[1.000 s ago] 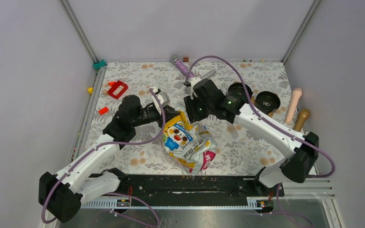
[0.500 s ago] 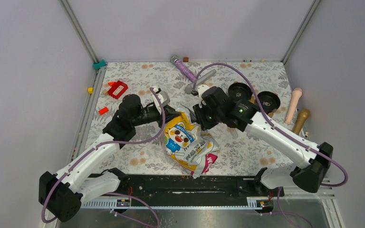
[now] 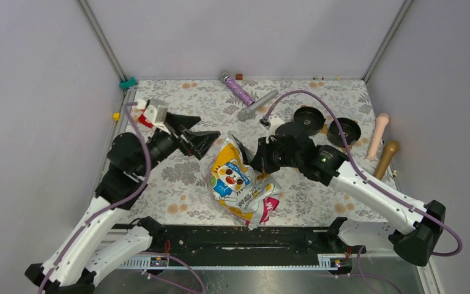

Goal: Serve the pet food
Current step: Open the pet food bag at the center of the board.

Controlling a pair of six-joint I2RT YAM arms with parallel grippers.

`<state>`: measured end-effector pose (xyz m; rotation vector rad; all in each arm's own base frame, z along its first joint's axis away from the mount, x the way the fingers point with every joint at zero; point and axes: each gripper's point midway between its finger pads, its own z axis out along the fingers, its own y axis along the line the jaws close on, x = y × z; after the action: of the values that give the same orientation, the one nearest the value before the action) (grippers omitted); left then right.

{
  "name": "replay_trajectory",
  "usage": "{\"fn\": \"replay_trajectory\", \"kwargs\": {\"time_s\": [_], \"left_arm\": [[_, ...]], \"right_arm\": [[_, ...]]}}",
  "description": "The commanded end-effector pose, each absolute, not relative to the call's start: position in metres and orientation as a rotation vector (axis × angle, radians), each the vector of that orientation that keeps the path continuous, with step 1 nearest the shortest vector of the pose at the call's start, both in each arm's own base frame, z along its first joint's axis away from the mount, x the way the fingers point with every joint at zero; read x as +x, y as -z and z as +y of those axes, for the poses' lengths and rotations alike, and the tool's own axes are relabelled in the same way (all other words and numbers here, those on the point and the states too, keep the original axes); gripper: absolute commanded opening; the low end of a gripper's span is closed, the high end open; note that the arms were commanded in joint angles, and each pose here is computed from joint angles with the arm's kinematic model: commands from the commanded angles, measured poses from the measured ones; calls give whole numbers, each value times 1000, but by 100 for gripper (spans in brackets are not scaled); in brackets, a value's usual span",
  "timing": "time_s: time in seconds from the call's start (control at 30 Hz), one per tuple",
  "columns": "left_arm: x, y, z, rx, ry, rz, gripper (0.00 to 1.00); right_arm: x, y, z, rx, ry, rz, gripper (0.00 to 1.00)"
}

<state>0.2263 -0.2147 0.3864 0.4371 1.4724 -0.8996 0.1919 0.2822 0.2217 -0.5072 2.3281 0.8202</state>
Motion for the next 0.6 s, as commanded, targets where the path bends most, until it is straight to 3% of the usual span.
{"fn": "replay_trajectory", "kwargs": {"time_s": [0.0, 0.17, 0.37, 0.47, 0.57], "left_arm": [[209, -367, -208, 137, 1078, 1650, 99], [175, -323, -227, 60, 1233, 1801, 99], [176, -297, -247, -28, 1145, 1953, 98], [179, -290, -259, -18, 1095, 1998, 91], [187, -277, -258, -60, 979, 2054, 75]], "right_arm": [[170, -247, 312, -354, -1192, 2269, 0], [175, -265, 322, -258, -1310, 2181, 0], [174, -267, 340, -210, -1466, 2139, 0], [175, -260, 340, -189, -1465, 2152, 0], [176, -257, 335, -178, -1446, 2146, 0]]}}
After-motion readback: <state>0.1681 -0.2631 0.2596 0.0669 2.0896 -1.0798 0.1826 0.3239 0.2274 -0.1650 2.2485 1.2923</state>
